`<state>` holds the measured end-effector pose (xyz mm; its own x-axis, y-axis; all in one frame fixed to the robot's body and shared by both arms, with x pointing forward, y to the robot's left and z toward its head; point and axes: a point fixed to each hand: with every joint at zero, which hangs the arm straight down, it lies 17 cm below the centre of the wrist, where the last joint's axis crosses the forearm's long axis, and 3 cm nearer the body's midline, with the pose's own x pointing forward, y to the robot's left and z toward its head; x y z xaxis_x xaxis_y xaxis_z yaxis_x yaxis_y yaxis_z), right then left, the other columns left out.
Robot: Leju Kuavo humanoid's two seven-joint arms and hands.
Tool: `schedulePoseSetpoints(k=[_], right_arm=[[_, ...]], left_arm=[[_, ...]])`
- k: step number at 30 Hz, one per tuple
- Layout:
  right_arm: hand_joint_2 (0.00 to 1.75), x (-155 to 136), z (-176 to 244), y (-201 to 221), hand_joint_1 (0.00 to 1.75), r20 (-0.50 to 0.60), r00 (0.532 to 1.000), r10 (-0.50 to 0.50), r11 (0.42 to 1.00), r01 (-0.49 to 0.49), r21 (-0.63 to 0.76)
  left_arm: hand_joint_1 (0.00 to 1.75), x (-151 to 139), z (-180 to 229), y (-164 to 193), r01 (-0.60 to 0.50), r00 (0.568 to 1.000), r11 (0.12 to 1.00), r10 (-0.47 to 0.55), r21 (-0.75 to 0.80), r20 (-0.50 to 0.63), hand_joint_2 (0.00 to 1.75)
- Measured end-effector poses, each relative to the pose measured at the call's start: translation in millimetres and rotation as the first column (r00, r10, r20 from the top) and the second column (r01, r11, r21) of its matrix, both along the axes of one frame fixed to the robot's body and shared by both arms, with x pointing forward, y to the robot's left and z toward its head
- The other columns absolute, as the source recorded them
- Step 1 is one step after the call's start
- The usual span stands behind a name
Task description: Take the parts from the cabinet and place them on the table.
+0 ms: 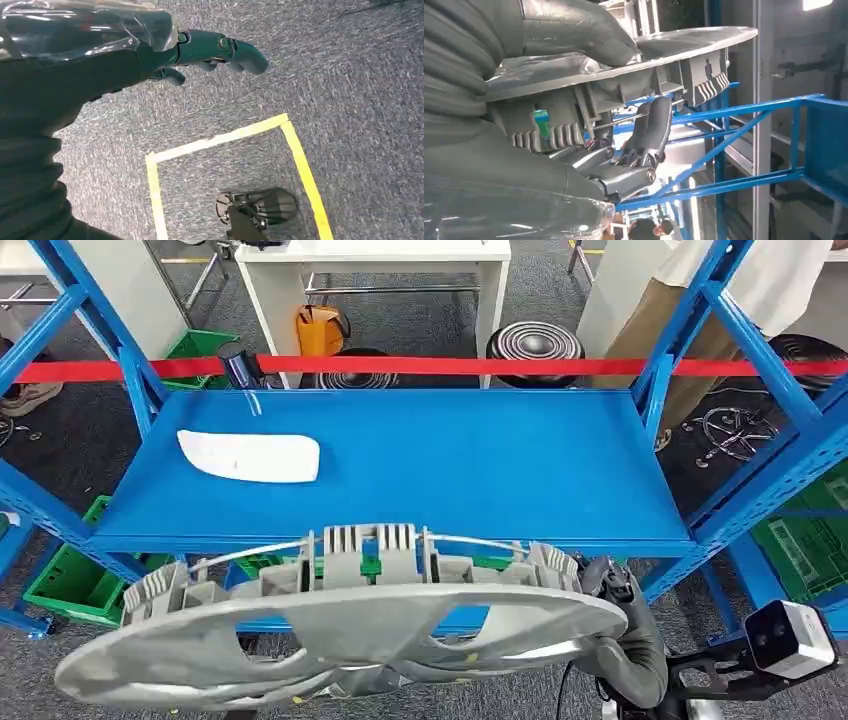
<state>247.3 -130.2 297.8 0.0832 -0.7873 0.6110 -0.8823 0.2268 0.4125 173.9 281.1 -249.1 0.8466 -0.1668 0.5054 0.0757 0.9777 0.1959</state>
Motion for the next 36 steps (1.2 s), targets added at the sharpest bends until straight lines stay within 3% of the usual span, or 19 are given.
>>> schedulePoseSetpoints(k=[12, 23, 36], right_arm=[[1.75, 1, 2, 6, 1.75, 0.002, 1.000, -0.004, 1.000, 0.004, 0.006], [1.75, 18, 20, 14, 1.75, 0.076, 0.997, -0.001, 1.000, 0.002, -0.010], [1.75, 33, 11, 10, 1.75, 0.063, 0.998, -0.020, 1.000, 0.020, -0.008]], left_arm=[[0.00, -34, -12, 28, 0.050, 0.995, 0.997, -0.044, 0.062, -0.090, 1.75], [0.00, 11, 0, 50, -0.056, 0.998, 0.996, 0.058, 0.069, -0.034, 1.75], [0.00, 8, -2, 47, -0.083, 0.995, 0.994, 0.087, 0.065, -0.049, 1.75]])
